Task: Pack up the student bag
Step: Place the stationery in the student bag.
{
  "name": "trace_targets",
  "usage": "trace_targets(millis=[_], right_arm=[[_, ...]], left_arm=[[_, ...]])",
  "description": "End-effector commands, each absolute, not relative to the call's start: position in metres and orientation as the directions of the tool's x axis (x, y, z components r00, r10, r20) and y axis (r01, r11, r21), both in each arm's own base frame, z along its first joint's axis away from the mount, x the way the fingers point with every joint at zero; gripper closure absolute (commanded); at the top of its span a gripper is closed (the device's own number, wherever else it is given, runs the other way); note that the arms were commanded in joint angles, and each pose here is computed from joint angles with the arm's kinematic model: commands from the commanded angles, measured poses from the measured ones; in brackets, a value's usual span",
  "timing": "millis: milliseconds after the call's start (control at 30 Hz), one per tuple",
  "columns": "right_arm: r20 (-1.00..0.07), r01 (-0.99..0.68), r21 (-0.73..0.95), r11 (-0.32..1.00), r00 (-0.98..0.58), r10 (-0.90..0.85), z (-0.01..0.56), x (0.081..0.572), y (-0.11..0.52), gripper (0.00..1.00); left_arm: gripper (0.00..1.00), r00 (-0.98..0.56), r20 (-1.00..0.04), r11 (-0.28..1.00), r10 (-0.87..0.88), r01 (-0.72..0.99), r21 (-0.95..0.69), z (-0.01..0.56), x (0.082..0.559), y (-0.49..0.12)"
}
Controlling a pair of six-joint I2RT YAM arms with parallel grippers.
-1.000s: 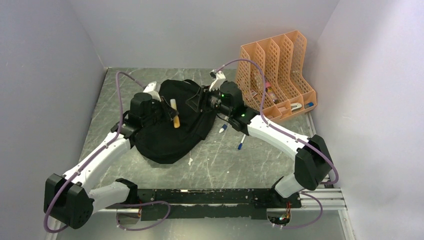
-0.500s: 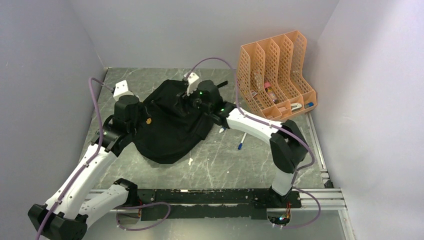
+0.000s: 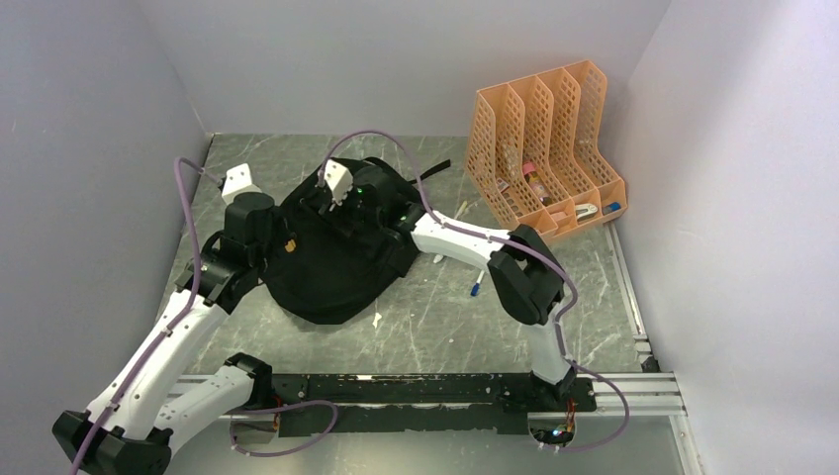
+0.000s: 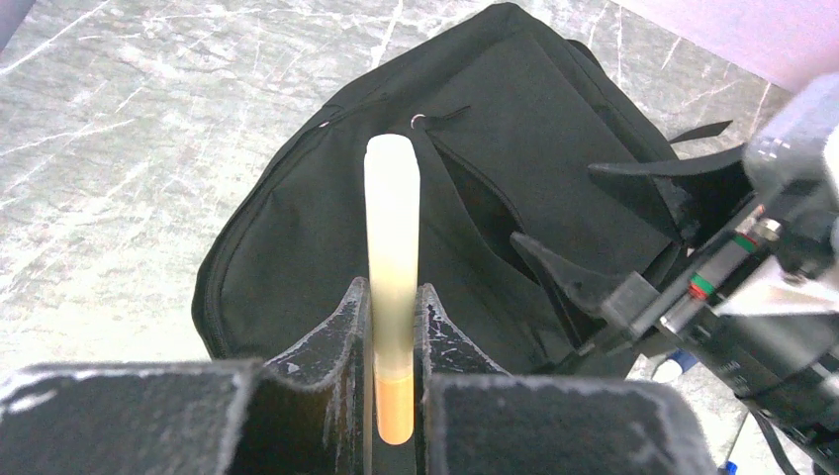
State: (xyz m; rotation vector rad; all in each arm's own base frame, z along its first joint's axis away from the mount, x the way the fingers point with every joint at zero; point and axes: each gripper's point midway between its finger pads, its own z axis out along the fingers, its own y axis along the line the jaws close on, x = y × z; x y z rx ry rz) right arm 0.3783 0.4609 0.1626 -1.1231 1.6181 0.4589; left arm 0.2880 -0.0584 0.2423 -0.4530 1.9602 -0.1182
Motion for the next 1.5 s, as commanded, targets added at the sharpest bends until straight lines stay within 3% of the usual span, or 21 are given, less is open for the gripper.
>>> trace_targets(millis=[0,267,467,533,600,800,933,1467], right_arm=[[-0.86,-0.812,-0.332,0.479,0.052,-0.508,0.155,0.396,0.46,0.3],[-0.845,-0.819,-0.338,0.463,0.048,-0.532,0.138,0.395,0.463,0.3],[-0.814,-0.718,-0.418,0.557,0.023,-0.581,0.134,0.415,0.447,0.36],[-0.81,-0.662,-0.446,0.602,0.012,-0.587,0.139,0.424,0.439,0.43],[-0.818,-0.627,-0.453,0.634,0.01,-0.575,0.146,0.428,0.433,0.57],[-0.872,-0.61,-0.406,0.681,0.036,-0.488,0.177,0.424,0.433,0.88],[-0.903,-0.625,-0.357,0.694,0.041,-0.428,0.191,0.419,0.437,1.0],[-0.986,-0.695,-0.085,0.714,-0.043,-0.16,0.229,0.4,0.441,1.0]], left_arm=[[0.95,-0.357,-0.858,0.921,-0.37,-0.265,-0.286,0.241,0.284,-0.056],[0.95,-0.371,-0.848,0.92,-0.379,-0.249,-0.302,0.236,0.285,-0.062],[0.95,-0.381,-0.845,0.922,-0.376,-0.244,-0.3,0.234,0.286,-0.064],[0.95,-0.383,-0.844,0.923,-0.375,-0.241,-0.3,0.233,0.286,-0.064],[0.95,-0.394,-0.841,0.926,-0.37,-0.226,-0.301,0.231,0.288,-0.068],[0.95,-0.443,-0.818,0.93,-0.368,-0.179,-0.322,0.22,0.295,-0.085],[0.95,-0.473,-0.789,0.918,-0.392,-0.153,-0.365,0.21,0.302,-0.1],[0.95,-0.575,-0.582,0.755,-0.575,-0.098,-0.648,0.165,0.356,-0.141]])
